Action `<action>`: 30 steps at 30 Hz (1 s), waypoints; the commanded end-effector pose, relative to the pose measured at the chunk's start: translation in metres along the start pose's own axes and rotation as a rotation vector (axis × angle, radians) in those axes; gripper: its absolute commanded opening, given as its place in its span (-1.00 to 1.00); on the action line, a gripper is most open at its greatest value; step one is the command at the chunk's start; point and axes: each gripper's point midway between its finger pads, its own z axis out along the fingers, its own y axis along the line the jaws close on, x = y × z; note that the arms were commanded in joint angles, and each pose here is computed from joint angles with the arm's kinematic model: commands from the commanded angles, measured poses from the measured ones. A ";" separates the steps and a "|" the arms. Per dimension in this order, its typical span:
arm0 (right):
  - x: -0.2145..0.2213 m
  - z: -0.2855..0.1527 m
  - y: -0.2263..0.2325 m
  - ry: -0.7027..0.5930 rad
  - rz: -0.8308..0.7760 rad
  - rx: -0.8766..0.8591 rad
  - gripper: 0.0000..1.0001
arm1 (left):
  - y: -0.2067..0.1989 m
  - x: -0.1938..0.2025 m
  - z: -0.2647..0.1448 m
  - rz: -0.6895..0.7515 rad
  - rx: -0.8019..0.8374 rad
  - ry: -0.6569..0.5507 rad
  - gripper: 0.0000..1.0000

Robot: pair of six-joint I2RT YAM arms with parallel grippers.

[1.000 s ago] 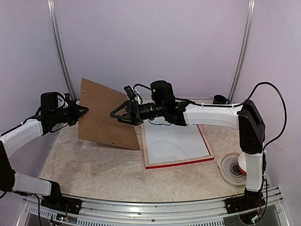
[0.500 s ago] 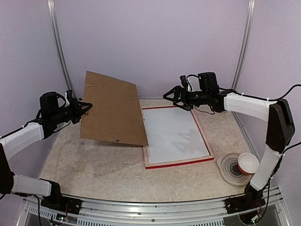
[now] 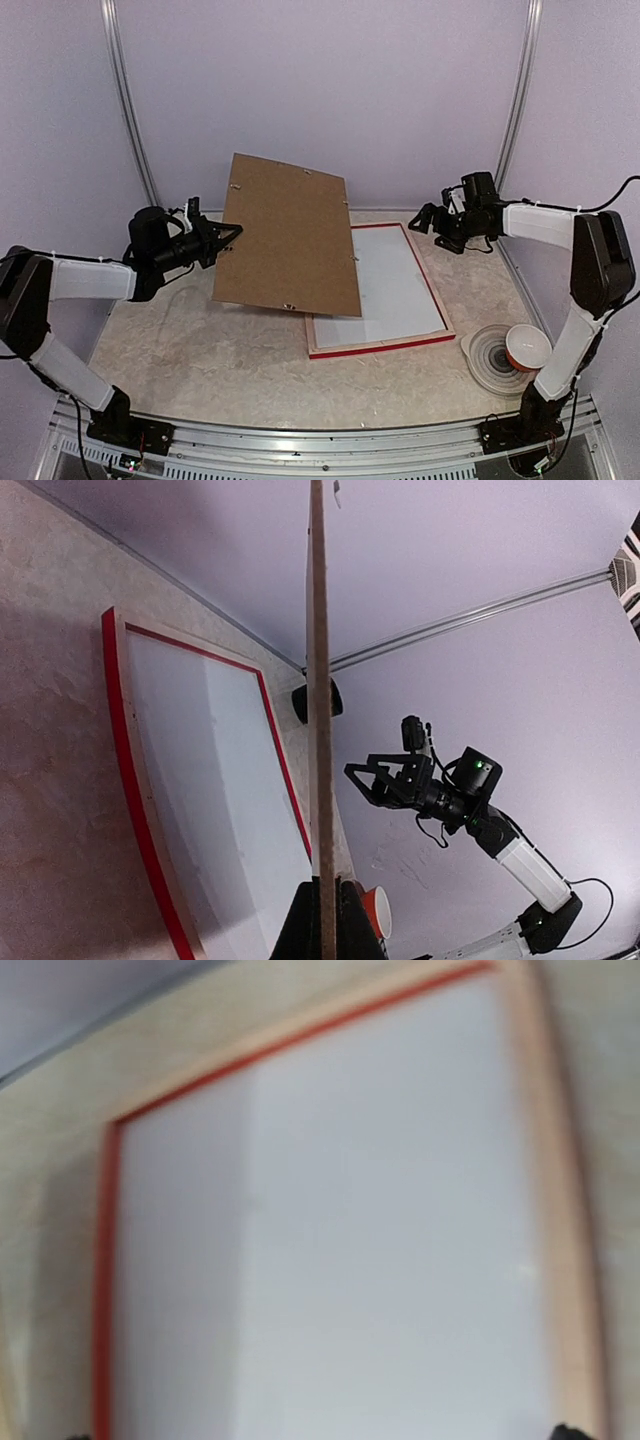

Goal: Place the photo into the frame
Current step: Place the backboard on the frame body.

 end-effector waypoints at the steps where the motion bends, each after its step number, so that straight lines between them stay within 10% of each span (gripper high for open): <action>1: 0.024 0.016 -0.046 0.073 0.068 0.065 0.98 | -0.035 -0.002 0.011 0.001 0.214 -0.056 -1.00; 30: 0.079 0.022 -0.038 0.160 0.215 -0.282 0.98 | 0.047 0.084 0.088 -0.202 0.212 0.022 -1.00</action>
